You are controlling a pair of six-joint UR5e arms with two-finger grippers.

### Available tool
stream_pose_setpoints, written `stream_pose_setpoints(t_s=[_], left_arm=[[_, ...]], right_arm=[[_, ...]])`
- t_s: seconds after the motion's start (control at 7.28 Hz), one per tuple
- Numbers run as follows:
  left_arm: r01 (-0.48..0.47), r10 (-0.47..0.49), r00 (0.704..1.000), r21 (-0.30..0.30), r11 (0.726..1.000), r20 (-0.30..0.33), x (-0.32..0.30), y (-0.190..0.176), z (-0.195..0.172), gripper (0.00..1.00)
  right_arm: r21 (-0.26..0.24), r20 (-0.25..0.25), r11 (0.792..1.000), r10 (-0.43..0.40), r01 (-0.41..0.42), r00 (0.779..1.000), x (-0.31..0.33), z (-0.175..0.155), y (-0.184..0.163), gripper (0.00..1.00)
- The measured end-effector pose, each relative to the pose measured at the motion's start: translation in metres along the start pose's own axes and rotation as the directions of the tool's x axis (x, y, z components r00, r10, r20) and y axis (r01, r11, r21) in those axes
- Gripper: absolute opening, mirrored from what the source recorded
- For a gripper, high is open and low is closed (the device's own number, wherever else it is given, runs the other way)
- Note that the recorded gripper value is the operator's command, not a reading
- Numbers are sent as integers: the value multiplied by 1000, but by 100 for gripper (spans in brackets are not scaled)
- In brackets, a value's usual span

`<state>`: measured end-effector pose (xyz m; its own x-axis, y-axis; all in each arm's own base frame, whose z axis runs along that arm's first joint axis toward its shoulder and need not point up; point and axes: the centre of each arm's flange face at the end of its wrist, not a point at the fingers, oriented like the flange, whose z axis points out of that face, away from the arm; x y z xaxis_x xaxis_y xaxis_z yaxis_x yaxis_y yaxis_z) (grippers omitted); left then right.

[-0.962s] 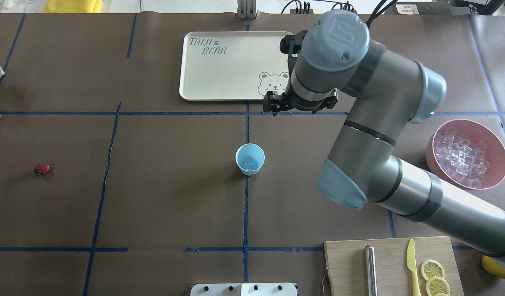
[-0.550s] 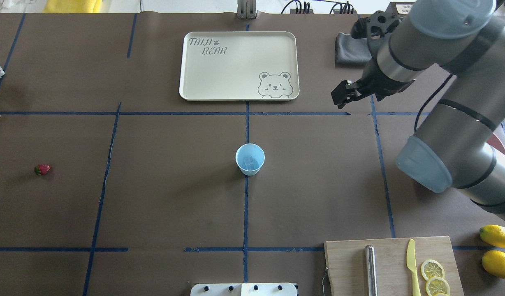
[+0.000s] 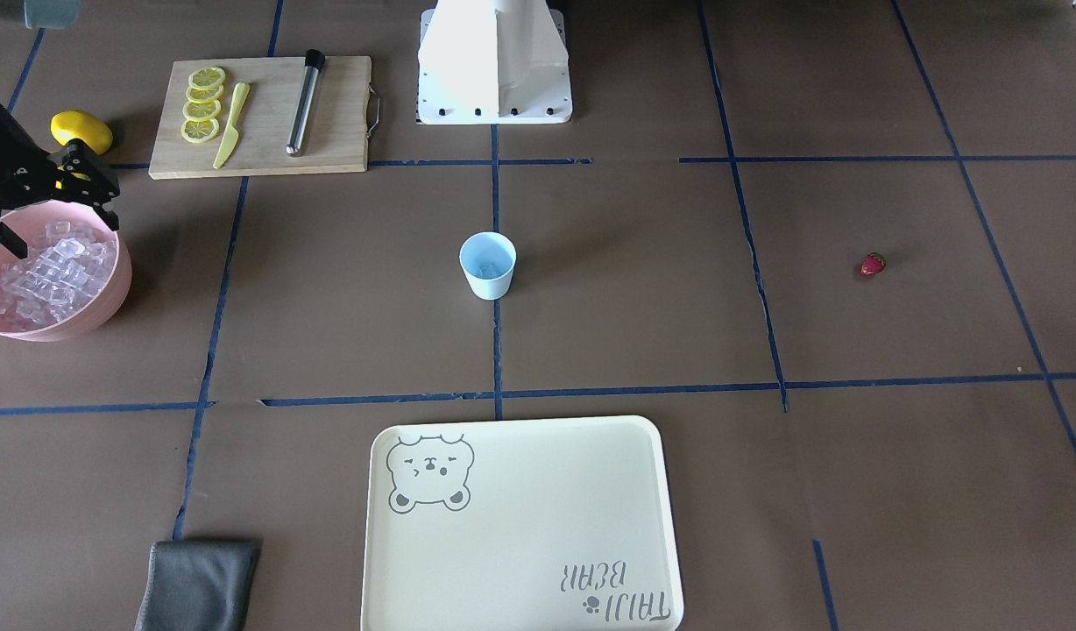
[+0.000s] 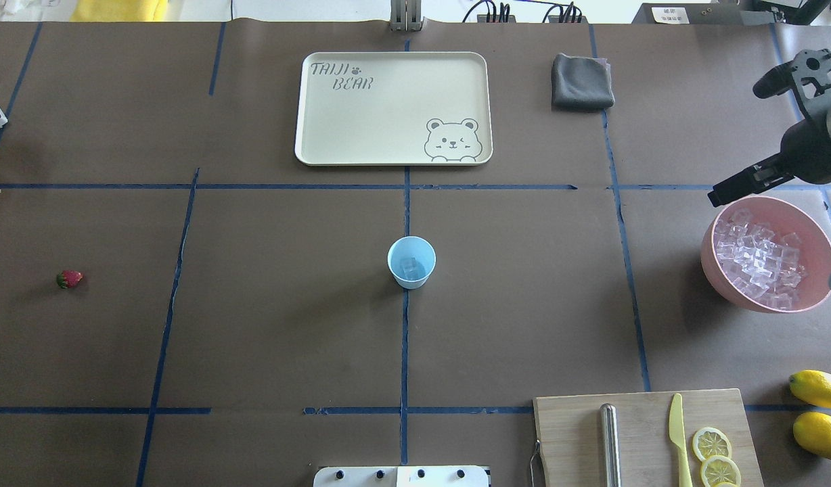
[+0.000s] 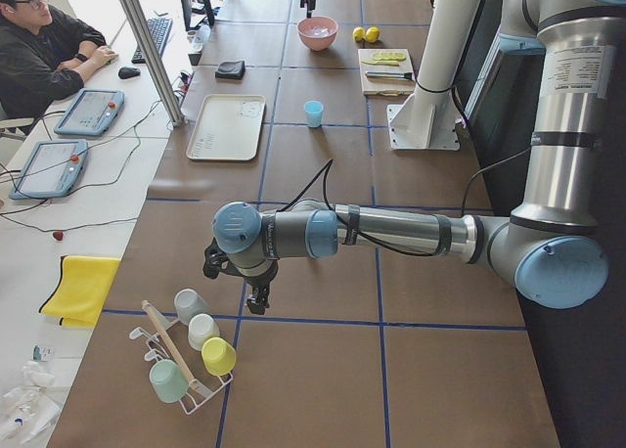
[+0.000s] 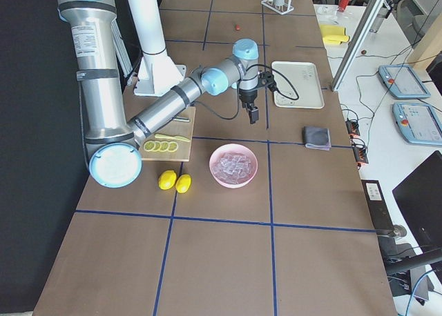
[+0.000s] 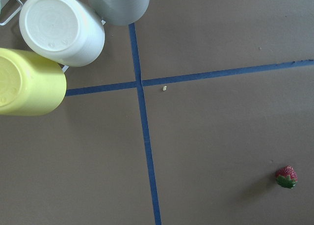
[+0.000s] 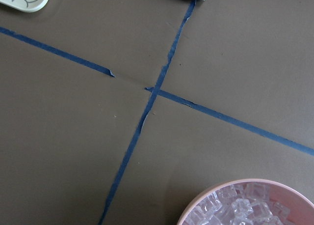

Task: Put ice and strawberries in cup
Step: 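Move the right gripper back over the pink bowl of ice, then lower the right gripper into the bowl and grasp a third ice cube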

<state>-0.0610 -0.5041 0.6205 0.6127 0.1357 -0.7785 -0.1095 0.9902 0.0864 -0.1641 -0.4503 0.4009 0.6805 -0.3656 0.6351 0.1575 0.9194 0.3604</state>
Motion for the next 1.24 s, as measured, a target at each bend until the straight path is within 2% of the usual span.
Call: stream_pose_setpoints(t_s=[0.41,0.69,0.82,0.96,1.24], left_arm=[[-2,2,1000,-2,1000,0,1,0,1,100],[-4,4,1000,-1,1000,0,3,0,0,100],[-5,5,1000,0,1000,0,3,-1,0,100],[-5,5,1000,0,1000,0,3,-1,0,100],[-5,5,1000,0,1000,-1,3,-1,0,100]], right_arm=[[-9,-3,1000,10,-10,1000,52,42,48,99],[-21,-8,997,73,-73,997,73,67,57,97],[-23,-8,991,134,-134,991,76,71,58,98],[-26,-12,973,229,-229,973,77,73,60,97],[-34,-18,906,422,-422,907,74,78,64,96]])
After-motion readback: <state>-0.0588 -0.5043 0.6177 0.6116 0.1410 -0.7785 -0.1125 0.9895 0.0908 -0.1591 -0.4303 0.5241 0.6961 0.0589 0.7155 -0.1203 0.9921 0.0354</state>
